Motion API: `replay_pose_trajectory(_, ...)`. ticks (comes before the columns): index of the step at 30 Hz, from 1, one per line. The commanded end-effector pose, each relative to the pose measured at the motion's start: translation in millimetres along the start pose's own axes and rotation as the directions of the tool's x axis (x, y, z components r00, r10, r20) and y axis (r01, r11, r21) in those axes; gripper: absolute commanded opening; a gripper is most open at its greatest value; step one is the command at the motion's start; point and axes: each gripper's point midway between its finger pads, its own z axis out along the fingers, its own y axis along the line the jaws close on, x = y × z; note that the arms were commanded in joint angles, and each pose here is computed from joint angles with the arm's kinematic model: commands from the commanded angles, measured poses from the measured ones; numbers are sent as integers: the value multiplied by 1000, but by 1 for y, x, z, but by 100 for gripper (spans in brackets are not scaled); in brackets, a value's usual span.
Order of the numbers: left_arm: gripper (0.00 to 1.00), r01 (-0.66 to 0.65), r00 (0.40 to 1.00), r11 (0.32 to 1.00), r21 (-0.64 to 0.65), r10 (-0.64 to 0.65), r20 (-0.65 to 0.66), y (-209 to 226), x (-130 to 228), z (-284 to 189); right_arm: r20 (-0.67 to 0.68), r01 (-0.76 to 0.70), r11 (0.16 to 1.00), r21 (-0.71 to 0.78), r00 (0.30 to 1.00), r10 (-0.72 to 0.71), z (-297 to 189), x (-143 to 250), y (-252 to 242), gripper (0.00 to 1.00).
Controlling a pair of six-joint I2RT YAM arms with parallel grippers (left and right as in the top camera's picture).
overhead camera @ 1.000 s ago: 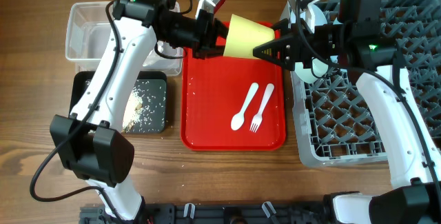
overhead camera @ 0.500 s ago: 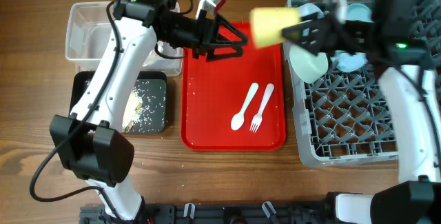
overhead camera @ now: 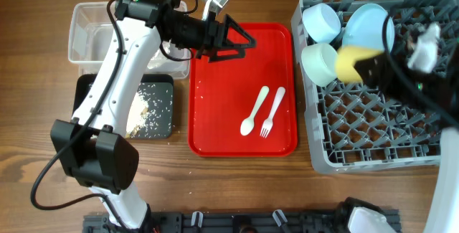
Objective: Sort waste into correct bins and load items into the dishwasher rack
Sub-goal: 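Carry the yellow cup into the rack with the right gripper, then lower the yellow cup into the rack and release it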
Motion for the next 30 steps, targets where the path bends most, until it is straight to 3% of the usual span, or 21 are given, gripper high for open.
replay_pose_trajectory(1, 71, -15, 999, 980, -199, 23, 39, 33, -8, -5, 72, -66, 936, 347, 996, 44, -28, 5, -52, 42)
replay_pose_trajectory(7, 70, 37, 994, 826, -563, 27, 104, 95, -17, -31, 11, -90, 915, 394, 996, 93, -20, 20, -66, 41)
replay_pose_trajectory(10, 70, 51, 993, 765, -643, 29, 113, 109, -17, -41, -53, -80, 914, 398, 992, 110, -3, 31, -71, 42)
replay_pose_trajectory(20, 71, 65, 992, 707, -705, 30, 121, 120, -16, -50, -305, 29, 922, 385, 947, 98, 54, 75, -61, 42)
replay_pose_trajectory(30, 72, 68, 993, 703, -708, 23, 119, 120, -15, -51, -267, 55, 875, 481, 960, 86, 88, 66, -79, 42)
